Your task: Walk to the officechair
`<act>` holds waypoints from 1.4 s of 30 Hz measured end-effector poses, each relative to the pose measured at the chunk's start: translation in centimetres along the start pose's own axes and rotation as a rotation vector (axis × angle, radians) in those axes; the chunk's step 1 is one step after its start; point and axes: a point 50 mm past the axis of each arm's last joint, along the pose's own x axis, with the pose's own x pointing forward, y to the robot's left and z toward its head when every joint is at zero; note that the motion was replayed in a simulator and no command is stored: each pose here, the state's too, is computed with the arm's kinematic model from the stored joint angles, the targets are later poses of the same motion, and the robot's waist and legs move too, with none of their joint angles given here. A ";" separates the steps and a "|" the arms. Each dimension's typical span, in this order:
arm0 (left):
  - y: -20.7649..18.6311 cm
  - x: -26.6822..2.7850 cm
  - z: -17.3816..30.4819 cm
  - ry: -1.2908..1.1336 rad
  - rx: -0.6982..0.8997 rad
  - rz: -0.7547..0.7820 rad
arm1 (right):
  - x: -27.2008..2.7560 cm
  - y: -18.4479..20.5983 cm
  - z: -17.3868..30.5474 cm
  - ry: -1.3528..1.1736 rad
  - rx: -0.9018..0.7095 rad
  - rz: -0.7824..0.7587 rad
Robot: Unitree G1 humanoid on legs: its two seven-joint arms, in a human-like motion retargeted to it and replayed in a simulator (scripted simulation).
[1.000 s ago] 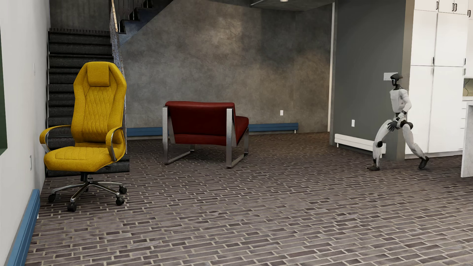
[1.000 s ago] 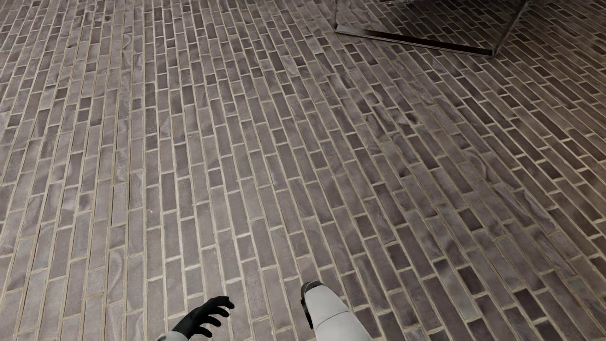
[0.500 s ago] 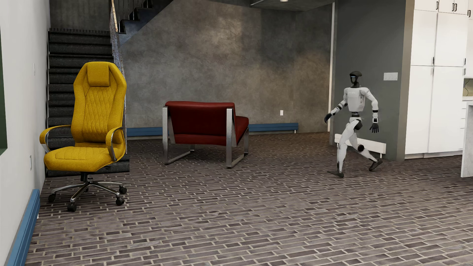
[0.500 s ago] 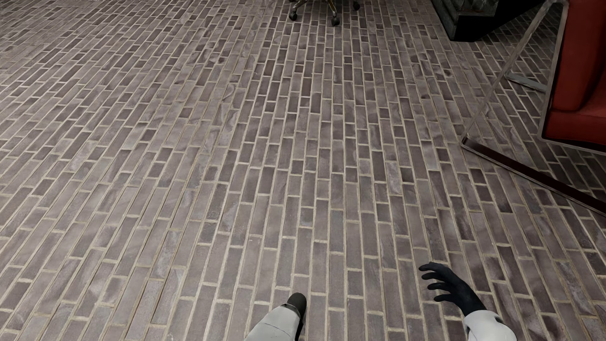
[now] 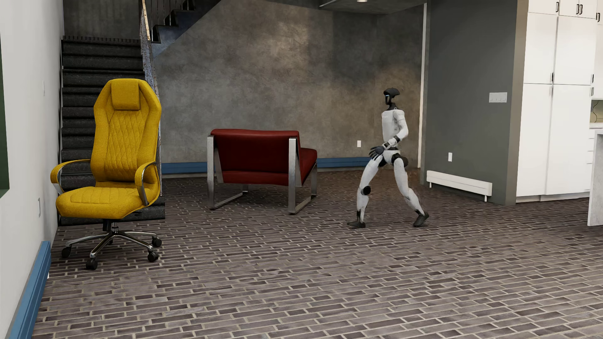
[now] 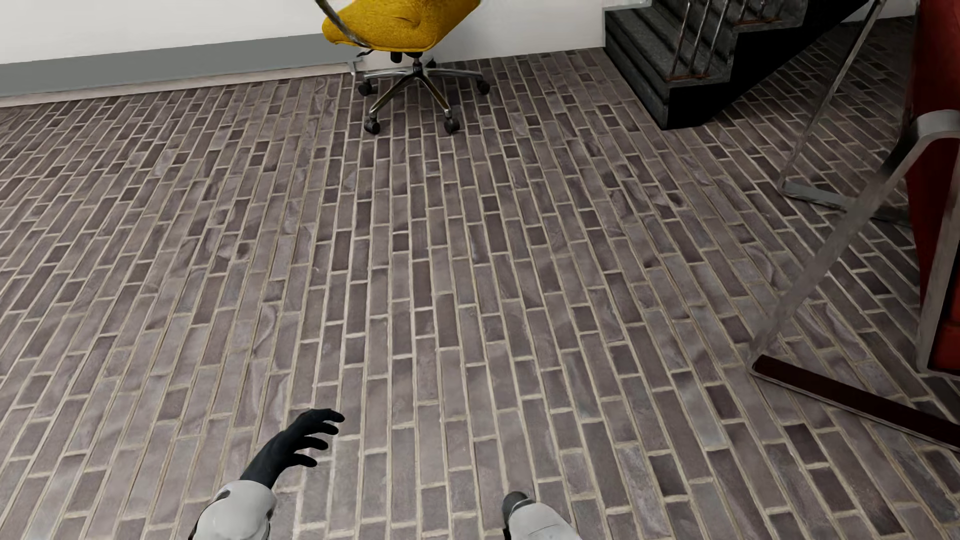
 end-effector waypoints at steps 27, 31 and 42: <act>-7.9 -2.6 -6.9 0.292 0.047 -0.268 | 0.7 -0.8 8.0 -0.222 -0.061 -0.009; -2.8 1.3 0.5 0.009 0.006 -0.087 | 0.5 0.9 4.0 -0.115 -0.065 0.035; -12.6 -14.9 -18.2 0.850 0.151 -0.512 | -4.1 -5.0 21.2 -0.744 0.089 -0.134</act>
